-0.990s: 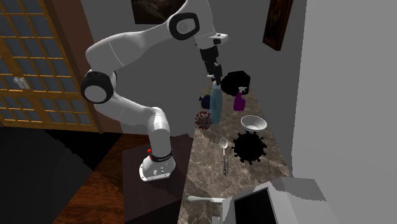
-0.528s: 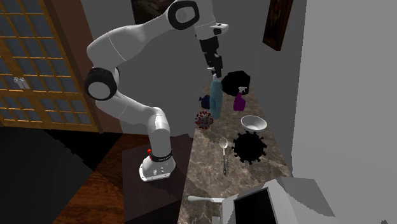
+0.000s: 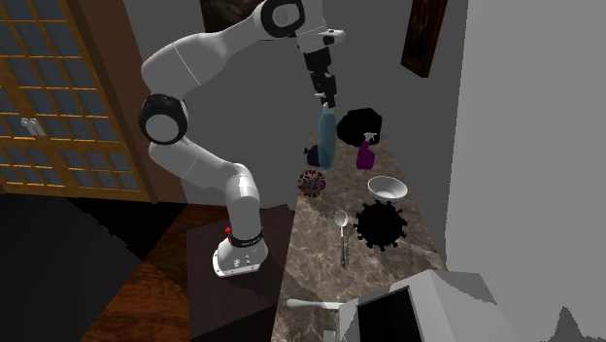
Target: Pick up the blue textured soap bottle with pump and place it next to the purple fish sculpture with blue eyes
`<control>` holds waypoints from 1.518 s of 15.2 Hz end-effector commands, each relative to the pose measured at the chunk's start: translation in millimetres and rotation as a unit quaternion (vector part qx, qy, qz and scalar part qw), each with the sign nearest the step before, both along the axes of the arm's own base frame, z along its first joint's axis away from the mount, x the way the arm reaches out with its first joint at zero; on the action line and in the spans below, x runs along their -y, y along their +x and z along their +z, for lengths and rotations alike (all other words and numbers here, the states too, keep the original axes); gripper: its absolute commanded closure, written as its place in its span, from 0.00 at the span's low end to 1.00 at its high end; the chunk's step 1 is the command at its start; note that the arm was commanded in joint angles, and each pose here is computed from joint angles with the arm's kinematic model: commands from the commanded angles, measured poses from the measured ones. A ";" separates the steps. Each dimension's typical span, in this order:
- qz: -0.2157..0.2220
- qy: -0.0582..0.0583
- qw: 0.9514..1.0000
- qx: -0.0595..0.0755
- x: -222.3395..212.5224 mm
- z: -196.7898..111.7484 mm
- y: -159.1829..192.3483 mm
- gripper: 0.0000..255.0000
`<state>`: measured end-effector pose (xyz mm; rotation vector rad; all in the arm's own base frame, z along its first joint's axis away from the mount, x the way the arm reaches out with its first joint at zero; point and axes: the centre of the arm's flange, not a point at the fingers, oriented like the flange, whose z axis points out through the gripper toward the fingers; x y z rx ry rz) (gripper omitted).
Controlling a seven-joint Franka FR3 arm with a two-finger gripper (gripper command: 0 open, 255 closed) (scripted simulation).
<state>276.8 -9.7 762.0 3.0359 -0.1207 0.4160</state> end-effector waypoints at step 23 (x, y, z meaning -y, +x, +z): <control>0.000 0.001 1.000 0.000 -297.8 2.0 111.5 1.00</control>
